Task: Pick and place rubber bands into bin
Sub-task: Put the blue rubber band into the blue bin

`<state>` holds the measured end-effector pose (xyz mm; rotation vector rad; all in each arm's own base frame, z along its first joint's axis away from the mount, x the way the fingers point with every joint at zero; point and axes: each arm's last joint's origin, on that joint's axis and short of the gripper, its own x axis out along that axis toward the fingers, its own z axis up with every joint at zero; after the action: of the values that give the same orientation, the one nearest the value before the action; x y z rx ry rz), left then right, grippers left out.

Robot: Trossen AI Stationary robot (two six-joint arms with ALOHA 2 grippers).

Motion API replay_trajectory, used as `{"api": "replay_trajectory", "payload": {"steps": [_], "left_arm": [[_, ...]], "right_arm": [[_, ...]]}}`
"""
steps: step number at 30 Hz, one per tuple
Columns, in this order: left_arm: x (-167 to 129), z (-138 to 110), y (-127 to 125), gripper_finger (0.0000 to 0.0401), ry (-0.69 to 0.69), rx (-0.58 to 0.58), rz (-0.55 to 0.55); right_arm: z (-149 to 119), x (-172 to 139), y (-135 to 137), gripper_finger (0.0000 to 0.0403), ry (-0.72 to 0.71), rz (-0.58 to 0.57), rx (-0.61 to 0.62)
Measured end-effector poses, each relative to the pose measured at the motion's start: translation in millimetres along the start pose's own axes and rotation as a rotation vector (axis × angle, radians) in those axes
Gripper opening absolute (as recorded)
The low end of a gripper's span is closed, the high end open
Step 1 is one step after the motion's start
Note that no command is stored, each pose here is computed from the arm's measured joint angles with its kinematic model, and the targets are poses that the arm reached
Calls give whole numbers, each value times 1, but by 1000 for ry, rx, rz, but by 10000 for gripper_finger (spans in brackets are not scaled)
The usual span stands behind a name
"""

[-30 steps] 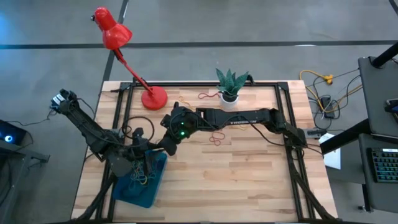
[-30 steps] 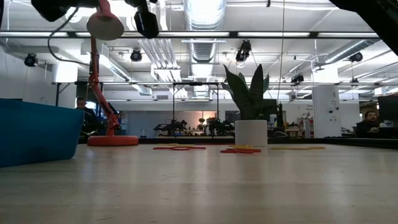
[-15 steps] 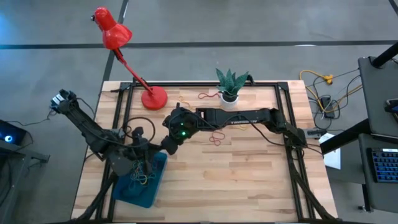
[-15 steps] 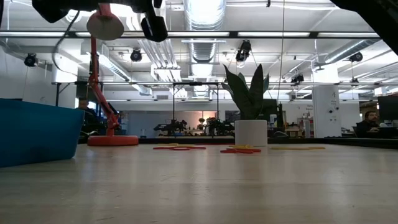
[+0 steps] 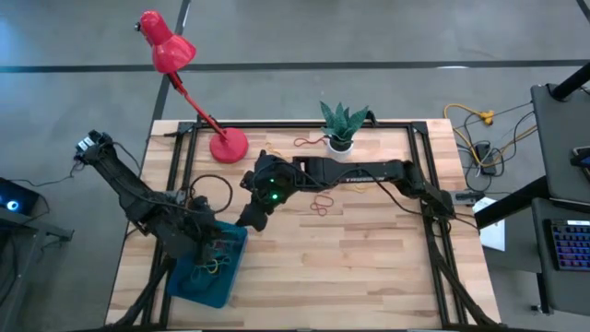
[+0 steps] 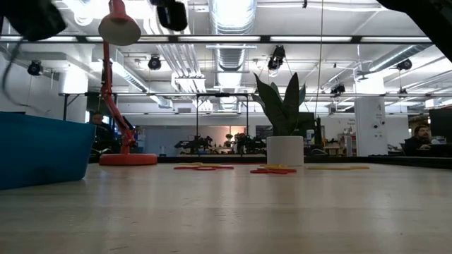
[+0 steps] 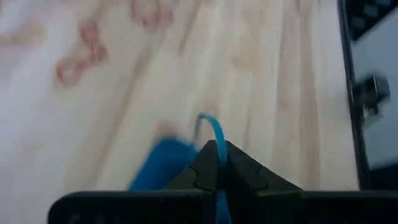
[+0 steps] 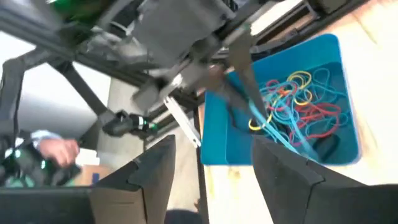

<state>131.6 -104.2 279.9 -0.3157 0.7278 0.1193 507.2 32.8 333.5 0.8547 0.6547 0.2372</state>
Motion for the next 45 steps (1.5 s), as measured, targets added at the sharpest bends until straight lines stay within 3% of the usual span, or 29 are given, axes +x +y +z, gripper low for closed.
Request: {"api": "replay_trajectory", "payload": {"steps": [3,12,21,30,36,40,45], "left_arm": [[-9,-6,4,0,126,-33,-36],[-34,-6,-12,0,351,-97,-298],[-45,-13,-39,0,453,-123,-449],[-15,-39,-61,0,536,-17,-306],[6,-56,-58,0,551,86,-143],[20,-72,-50,0,575,116,-66],[31,-82,-43,12,546,126,21]], "right_arm": [[0,-10,7,198,34,-29,-25],[-11,-19,1,198,162,-153,-12],[-18,-18,1,198,199,-175,1],[-23,-15,5,194,213,-174,-4],[-28,-16,2,194,247,-220,4],[-46,-21,-5,194,353,-398,-32],[-71,-32,-15,196,491,-739,-119]]}}
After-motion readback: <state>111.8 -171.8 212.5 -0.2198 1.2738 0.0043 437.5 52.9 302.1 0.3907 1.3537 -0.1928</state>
